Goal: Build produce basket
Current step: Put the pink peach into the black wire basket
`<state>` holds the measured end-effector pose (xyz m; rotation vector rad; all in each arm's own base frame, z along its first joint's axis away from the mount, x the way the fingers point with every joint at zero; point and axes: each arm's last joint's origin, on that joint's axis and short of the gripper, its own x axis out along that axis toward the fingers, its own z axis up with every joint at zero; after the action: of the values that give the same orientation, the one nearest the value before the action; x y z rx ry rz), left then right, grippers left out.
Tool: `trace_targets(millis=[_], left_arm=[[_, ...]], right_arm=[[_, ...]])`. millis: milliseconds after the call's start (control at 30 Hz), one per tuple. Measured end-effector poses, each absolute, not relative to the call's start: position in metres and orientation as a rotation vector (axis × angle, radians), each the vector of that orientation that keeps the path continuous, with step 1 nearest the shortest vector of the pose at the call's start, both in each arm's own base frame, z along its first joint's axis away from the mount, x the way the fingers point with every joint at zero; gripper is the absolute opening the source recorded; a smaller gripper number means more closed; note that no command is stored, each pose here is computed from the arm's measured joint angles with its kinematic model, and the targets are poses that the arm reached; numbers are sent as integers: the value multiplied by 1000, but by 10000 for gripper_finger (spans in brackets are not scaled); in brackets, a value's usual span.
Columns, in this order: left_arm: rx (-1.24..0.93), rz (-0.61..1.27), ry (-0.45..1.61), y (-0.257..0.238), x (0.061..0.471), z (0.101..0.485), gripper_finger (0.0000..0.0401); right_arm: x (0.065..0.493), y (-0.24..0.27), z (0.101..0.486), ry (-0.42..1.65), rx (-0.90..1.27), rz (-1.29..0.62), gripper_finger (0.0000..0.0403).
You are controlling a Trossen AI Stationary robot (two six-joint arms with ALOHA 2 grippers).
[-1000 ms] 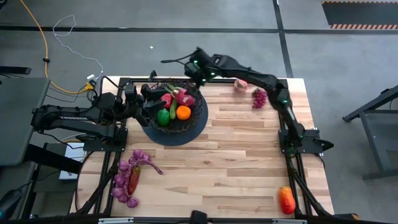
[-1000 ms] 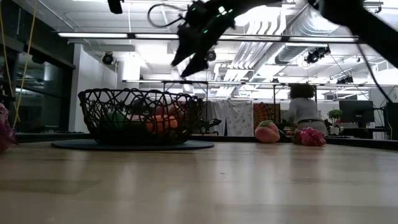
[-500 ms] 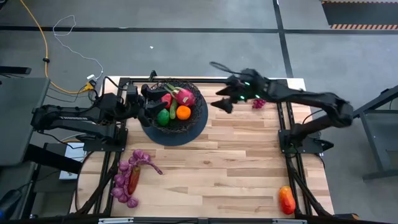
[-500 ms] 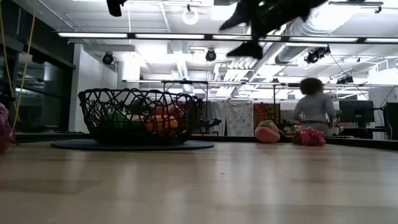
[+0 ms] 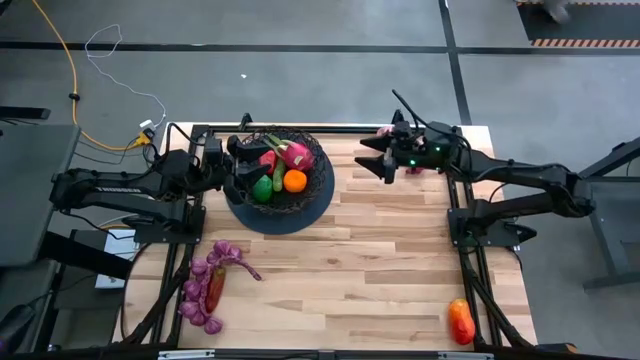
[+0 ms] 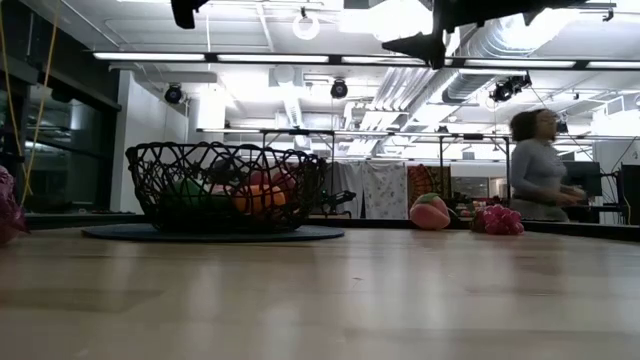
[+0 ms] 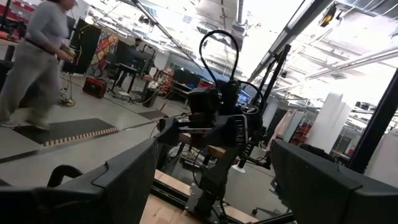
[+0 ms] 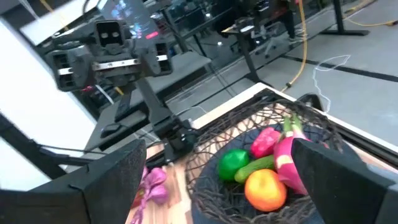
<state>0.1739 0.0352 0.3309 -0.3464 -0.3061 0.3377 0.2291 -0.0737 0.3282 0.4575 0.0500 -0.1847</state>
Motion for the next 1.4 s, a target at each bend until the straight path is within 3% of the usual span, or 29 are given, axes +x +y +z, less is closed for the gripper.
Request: trace_targets(millis=[333,500,700,867,1067,1200,1400], left_arm=[[-350,352,-309,36,174,331,303],[-367,350,-312,36,174,331,303],[-370,361,-315,36,174,331,303],[-374,363,-316,36,174,331,303],[-393,361,-320,36,174,331,303],[-394,370,-322,36,174,331,303],[-395,382,-324,37,173,331,303]], right_arm=[[229,-74,325,81,472,-216,389],[223,-91,312,155,574,-532,389],[213,-155,291,533,712,-910,389],[215,-220,263,757,735,-1059,389],[227,-274,230,887,807,-1035,389],[240,-289,217,979,789,-982,389],[244,-297,209,1089,779,-1068,389]])
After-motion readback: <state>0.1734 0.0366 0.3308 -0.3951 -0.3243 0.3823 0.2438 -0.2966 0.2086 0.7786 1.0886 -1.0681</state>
